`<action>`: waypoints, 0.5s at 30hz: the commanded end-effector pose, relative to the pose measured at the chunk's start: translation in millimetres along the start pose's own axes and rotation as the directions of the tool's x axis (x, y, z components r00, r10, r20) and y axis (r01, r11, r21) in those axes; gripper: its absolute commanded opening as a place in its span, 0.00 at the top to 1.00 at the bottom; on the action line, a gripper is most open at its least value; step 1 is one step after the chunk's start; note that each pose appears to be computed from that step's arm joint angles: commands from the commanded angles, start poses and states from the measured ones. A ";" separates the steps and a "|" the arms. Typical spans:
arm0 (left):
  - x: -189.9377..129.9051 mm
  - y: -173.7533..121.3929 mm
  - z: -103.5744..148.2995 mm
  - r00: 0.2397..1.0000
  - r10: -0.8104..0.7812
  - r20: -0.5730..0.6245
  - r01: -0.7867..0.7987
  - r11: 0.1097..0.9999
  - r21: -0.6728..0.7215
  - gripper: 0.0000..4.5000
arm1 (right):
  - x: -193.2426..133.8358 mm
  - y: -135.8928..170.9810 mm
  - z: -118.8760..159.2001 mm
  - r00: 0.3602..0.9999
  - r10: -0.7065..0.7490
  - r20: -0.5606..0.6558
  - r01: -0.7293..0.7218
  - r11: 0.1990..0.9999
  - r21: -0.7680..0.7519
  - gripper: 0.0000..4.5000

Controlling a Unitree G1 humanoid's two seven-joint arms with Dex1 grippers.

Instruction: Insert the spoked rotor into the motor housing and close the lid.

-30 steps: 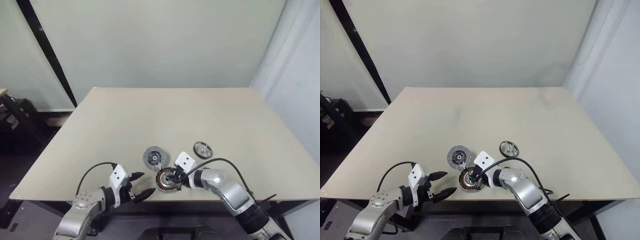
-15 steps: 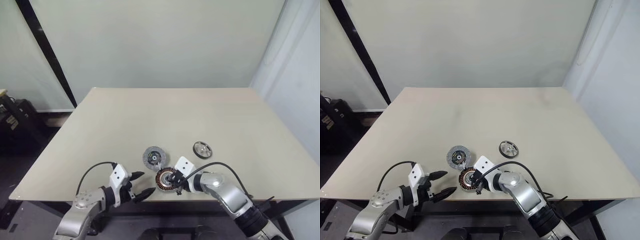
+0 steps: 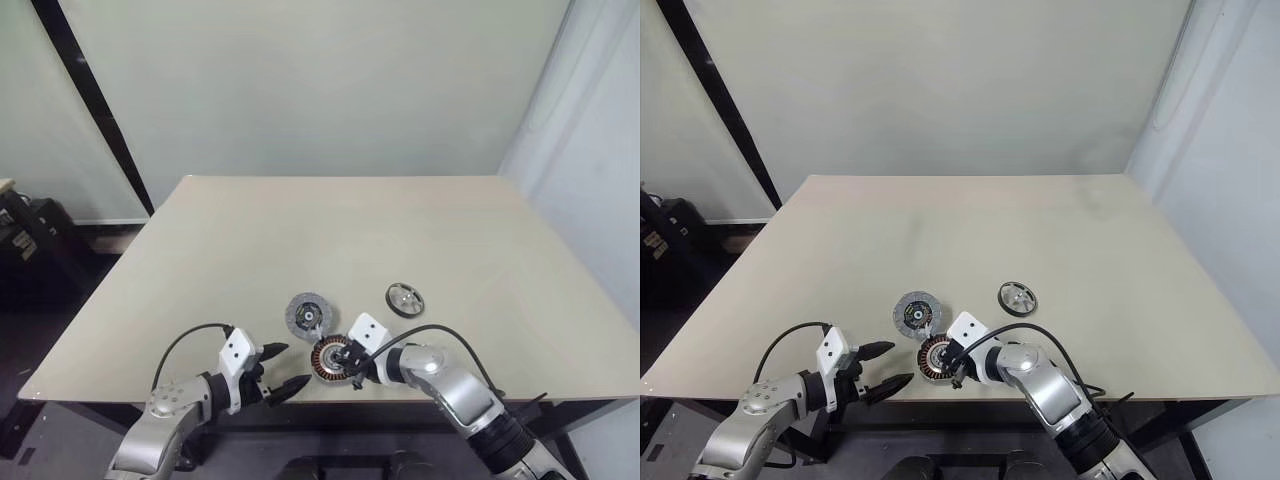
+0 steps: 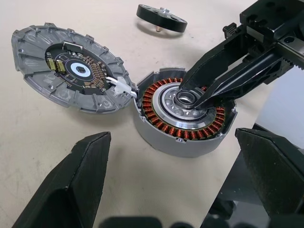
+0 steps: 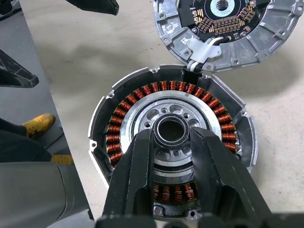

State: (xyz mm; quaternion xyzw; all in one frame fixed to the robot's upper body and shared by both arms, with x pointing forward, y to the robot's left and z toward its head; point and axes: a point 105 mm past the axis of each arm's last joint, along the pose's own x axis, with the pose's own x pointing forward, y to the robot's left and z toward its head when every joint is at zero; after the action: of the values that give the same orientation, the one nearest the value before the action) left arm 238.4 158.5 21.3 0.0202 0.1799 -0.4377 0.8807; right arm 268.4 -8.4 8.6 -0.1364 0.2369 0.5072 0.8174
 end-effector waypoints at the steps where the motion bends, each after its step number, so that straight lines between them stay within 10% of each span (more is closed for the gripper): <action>1: -0.5 3.5 14.5 0.999 0.006 0.036 -0.008 0.998 0.055 0.00 | -0.5 -2.6 3.6 1.000 -0.010 0.012 0.010 1.000 -0.009 0.82; 15: -0.8 3.6 14.4 0.999 0.012 0.038 -0.014 0.998 0.055 0.00 | 1.5 -3.2 1.0 1.000 -0.012 0.009 0.013 1.000 -0.007 0.82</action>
State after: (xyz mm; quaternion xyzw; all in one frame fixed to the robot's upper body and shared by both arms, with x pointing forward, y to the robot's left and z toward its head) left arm 239.6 158.4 22.3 0.0220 0.1770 -0.4366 0.8818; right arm 269.6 -7.6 7.2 -0.1364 0.2330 0.5068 0.8187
